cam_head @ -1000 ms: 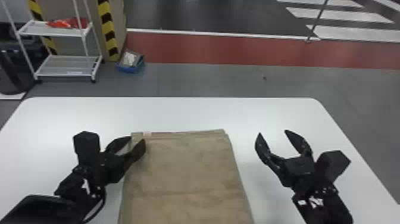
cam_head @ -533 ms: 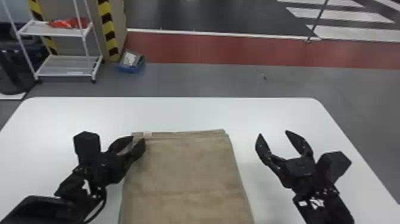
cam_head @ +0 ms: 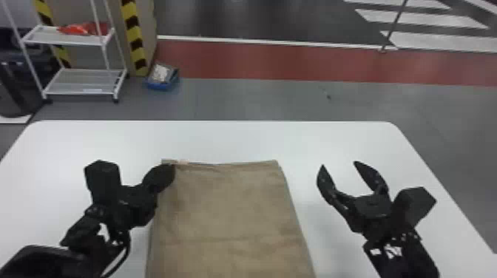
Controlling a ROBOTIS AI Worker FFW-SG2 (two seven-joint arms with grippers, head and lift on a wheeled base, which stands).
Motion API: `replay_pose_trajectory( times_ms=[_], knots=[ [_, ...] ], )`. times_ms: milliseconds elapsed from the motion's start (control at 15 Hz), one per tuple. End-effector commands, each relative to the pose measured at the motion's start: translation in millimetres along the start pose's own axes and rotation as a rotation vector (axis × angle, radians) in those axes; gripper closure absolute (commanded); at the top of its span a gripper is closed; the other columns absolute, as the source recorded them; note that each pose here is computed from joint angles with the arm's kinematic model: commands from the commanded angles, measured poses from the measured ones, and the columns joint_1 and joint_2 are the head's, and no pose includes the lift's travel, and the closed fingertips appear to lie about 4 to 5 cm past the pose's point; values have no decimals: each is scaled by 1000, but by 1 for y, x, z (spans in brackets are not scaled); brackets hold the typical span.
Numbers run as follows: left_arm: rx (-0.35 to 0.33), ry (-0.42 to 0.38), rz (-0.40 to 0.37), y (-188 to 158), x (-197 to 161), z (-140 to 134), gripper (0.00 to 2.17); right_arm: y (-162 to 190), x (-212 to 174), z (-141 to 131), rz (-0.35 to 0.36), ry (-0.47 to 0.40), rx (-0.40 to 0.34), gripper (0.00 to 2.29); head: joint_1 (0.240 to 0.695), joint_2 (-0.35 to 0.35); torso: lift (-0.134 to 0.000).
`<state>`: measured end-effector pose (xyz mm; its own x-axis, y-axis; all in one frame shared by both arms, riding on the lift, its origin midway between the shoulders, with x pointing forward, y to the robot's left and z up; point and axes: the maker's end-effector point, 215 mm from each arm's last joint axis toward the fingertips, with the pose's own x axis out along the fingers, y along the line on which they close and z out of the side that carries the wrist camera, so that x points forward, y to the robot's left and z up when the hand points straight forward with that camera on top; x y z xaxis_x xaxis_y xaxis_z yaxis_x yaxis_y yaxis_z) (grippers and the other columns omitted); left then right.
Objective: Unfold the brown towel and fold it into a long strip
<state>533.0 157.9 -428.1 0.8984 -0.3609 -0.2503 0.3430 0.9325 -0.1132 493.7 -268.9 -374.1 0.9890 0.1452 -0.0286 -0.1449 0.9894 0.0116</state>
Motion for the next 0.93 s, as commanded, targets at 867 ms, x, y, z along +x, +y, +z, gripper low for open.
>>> replay_pose_trajectory(
  times_ms=[867],
  knots=[
    [101, 83, -5, -45, -5, -10, 1038, -4, -8, -1, -8, -13, 17, 184, 695, -180, -125]
  ],
)
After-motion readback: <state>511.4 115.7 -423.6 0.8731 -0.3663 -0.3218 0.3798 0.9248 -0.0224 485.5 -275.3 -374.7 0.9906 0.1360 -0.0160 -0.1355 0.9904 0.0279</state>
